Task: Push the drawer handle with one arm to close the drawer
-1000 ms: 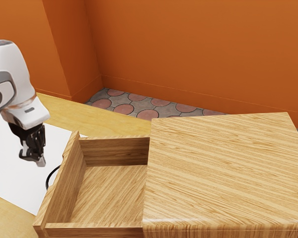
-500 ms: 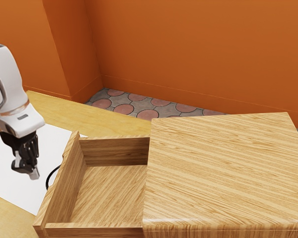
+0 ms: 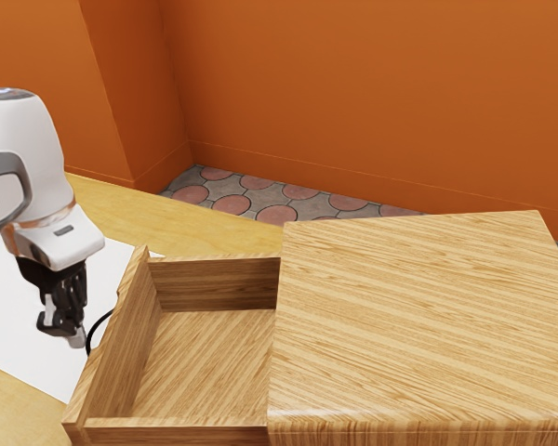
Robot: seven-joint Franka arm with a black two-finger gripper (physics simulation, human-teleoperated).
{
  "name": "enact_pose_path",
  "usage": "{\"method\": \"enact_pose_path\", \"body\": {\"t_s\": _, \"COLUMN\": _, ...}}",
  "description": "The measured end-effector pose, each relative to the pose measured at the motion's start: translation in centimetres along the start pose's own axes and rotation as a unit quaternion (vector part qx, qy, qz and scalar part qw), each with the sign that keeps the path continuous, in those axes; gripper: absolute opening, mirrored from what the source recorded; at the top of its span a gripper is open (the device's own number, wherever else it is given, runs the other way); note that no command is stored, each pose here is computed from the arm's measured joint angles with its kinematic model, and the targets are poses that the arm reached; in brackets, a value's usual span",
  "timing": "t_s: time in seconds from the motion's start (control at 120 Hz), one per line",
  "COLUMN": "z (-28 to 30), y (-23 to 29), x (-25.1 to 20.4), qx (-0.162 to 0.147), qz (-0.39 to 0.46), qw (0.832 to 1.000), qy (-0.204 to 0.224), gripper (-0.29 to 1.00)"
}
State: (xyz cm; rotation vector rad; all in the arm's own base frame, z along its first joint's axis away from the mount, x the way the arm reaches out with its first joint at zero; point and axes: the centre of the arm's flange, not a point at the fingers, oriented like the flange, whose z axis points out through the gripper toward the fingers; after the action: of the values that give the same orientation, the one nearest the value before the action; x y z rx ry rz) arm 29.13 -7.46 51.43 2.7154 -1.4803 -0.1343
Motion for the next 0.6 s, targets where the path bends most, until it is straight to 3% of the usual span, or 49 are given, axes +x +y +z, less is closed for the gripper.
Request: {"method": "enact_pose_path", "body": {"t_s": 0.6, "z": 0.4, "y": 1.4, "x": 2.7, "qx": 0.011, "qz": 0.006, "qw": 1.000, "qy": 0.005, "gripper": -0.08}}
